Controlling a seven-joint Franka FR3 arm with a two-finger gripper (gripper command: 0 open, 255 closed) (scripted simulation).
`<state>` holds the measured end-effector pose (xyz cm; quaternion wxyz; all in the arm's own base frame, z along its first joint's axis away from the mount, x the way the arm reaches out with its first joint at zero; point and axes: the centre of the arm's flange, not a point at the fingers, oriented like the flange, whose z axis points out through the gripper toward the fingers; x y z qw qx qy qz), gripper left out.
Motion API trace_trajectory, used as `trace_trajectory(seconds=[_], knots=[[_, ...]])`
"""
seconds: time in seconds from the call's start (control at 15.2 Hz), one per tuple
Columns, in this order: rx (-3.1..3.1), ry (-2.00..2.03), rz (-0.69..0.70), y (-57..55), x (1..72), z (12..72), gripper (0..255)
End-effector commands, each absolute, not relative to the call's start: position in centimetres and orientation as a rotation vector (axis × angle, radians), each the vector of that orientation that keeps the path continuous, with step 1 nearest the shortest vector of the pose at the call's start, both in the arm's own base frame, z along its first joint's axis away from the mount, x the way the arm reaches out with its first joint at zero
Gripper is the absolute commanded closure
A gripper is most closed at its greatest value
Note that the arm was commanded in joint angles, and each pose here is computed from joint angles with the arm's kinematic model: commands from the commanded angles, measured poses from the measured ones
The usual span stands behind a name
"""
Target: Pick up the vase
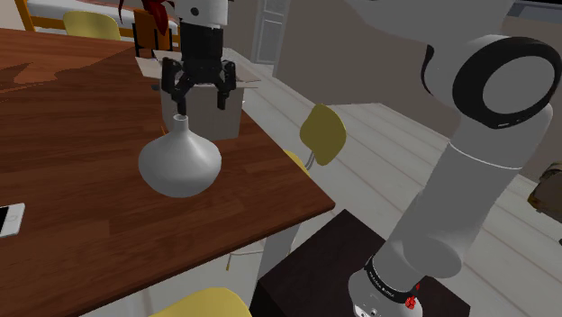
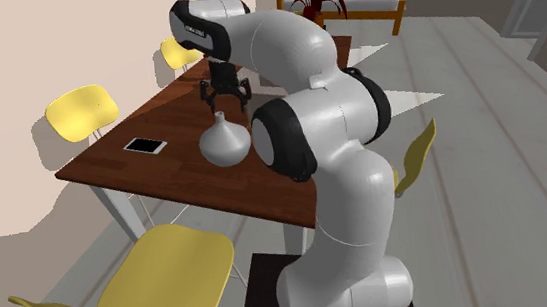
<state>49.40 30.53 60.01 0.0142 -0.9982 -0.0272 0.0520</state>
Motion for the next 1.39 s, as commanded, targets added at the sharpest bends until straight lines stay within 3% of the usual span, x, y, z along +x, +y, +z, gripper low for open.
trace_trajectory(seconds=[0.0,0.79,0.86,1.32], knots=[[-3.114,-0.085,0.156,32.5,50.9,60.1,0],[-3.121,-0.089,0.150,34.7,52.3,56.4,0],[-3.121,-0.089,0.150,34.7,52.4,56.4,255],[-3.121,-0.089,0.150,34.7,52.4,56.4,255]])
